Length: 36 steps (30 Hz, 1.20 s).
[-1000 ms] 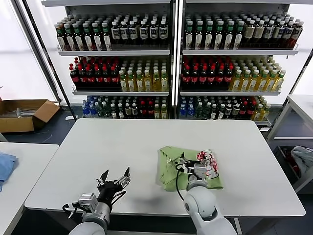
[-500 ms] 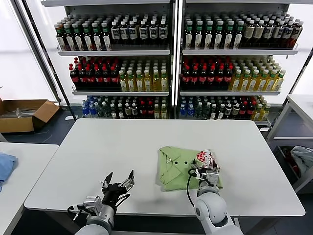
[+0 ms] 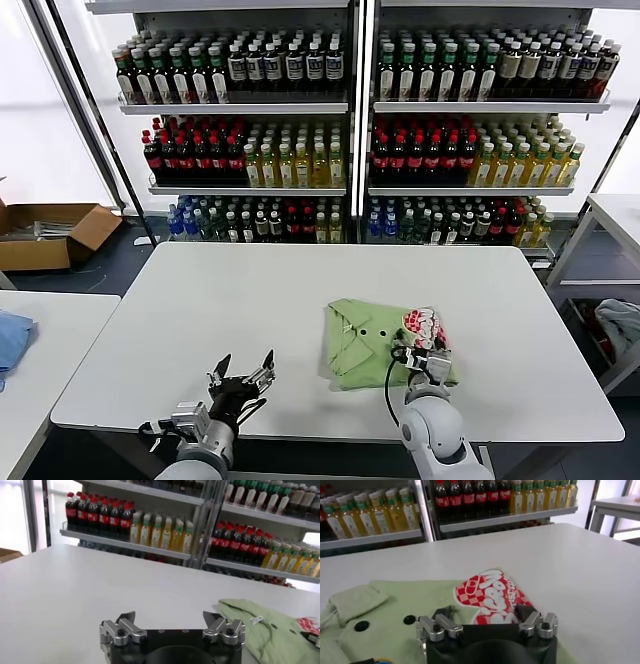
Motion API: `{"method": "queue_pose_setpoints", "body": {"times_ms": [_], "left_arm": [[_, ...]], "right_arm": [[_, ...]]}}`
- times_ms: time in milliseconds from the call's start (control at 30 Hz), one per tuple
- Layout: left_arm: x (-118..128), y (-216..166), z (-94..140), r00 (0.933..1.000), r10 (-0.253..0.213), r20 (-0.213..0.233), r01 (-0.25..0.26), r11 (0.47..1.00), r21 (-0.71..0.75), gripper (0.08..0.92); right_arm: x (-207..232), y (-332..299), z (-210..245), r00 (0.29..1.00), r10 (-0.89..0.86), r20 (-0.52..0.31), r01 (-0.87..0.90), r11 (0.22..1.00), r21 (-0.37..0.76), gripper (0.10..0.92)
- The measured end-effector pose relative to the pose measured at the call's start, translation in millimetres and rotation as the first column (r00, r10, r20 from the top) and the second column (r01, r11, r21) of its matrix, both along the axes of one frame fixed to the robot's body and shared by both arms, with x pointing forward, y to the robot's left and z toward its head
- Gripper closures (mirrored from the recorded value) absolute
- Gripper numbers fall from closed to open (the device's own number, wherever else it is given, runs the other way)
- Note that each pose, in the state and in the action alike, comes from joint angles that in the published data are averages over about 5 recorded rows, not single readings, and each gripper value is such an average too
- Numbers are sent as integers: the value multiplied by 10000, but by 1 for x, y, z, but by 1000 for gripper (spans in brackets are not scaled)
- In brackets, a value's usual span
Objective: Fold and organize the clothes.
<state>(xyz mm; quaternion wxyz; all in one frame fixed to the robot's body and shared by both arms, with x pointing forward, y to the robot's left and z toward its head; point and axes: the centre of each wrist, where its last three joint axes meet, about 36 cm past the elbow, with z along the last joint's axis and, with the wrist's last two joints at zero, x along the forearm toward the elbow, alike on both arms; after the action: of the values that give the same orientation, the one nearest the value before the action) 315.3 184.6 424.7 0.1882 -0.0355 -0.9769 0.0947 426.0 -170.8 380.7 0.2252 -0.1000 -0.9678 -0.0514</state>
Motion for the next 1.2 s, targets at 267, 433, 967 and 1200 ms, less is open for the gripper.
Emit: {"method": "queue_pose_setpoints", "body": {"times_ms": [267,433,967,1200], "left_arm": [[0,-4,-3,9999,-122,-99,121,9999,-80,177],[-1,-7,-4,9998,-183,-118,181,9998,-110,177],[-12,-8,-1,9998,-174,54,174,9998,96,177],[-17,-6,-1,9999,-137,17,137,9998,143,177]], "right_arm": [[-13,-3,9,9980,316,552,-326,9993,187,200],[-13,-5,14,9948,303,972,-329,9991,255,200],[1,-2,23,9867,502,1543,-494,9987,-91,200],[13,-2,23,9888,273,1465,-282,9996,40,200]]}}
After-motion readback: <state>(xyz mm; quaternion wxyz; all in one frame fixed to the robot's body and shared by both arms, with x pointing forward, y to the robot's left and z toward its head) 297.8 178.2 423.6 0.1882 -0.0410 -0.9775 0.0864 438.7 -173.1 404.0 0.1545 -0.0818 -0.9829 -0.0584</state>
